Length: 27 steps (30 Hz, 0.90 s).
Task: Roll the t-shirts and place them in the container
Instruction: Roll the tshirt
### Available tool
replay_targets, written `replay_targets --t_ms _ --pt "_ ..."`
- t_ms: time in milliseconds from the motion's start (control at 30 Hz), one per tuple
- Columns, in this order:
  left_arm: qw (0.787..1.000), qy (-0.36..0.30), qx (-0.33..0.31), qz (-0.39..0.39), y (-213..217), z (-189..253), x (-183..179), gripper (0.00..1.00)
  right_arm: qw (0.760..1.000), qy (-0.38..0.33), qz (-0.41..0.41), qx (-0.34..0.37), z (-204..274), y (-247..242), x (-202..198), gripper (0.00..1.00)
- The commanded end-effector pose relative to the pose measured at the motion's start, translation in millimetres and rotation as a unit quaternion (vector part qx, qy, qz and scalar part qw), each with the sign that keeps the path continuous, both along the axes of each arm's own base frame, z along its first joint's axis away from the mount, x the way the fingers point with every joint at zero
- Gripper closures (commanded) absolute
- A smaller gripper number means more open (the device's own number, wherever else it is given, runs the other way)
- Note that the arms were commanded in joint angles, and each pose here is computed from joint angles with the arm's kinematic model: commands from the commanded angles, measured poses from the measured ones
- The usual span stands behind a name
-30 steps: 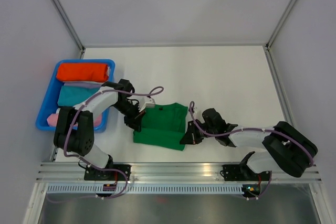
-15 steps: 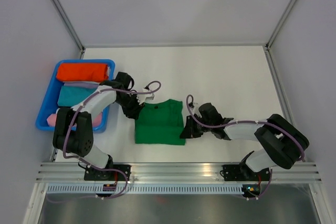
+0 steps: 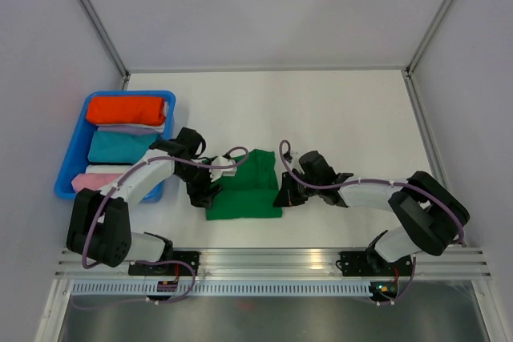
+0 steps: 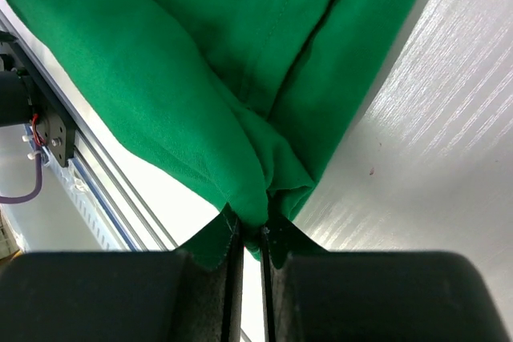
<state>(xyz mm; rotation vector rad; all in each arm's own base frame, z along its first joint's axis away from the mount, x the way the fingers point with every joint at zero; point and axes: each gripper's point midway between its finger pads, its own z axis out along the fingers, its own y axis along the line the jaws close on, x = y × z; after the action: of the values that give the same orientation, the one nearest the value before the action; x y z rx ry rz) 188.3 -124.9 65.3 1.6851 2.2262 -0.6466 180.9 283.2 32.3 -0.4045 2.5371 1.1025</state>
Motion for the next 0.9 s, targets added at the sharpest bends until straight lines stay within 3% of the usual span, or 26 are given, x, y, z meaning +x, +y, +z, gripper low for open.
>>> replay_targets --t_ms 0,200,367,400,467,567,667,767,867 --pt "0.999 -0.032 -0.022 0.008 -11 -5 16 0.28 1.000 -0.016 0.010 0.006 6 6 9 0.88" --pt "0.998 -0.034 -0.040 0.020 -16 -8 16 0.31 1.000 -0.018 0.017 0.000 2 4 7 0.89" --pt "0.999 -0.001 -0.048 0.025 -16 -17 -3 0.71 0.999 -0.025 0.025 -0.001 5 2 5 0.95" --pt "0.999 0.006 -0.045 0.027 -15 -18 -7 0.86 0.999 -0.022 0.026 -0.001 5 1 3 0.97" --pt "0.998 0.010 -0.047 0.029 -14 -15 -13 0.97 1.000 -0.011 0.029 0.001 11 0 -5 1.00" --pt "0.998 0.023 -0.058 0.025 -14 -6 -26 0.98 0.999 -0.015 0.051 0.001 25 3 -26 1.00" --pt "0.997 0.027 -0.060 0.031 -14 5 -32 0.98 0.995 -0.005 0.084 0.052 49 24 -55 1.00" --pt "0.997 0.038 -0.047 0.047 -8 0 -32 0.98 0.994 0.007 0.076 0.076 57 30 -54 1.00" --pt "0.997 0.033 -0.023 0.061 0 -9 -22 0.98 0.997 0.029 0.058 0.044 35 20 -40 1.00"
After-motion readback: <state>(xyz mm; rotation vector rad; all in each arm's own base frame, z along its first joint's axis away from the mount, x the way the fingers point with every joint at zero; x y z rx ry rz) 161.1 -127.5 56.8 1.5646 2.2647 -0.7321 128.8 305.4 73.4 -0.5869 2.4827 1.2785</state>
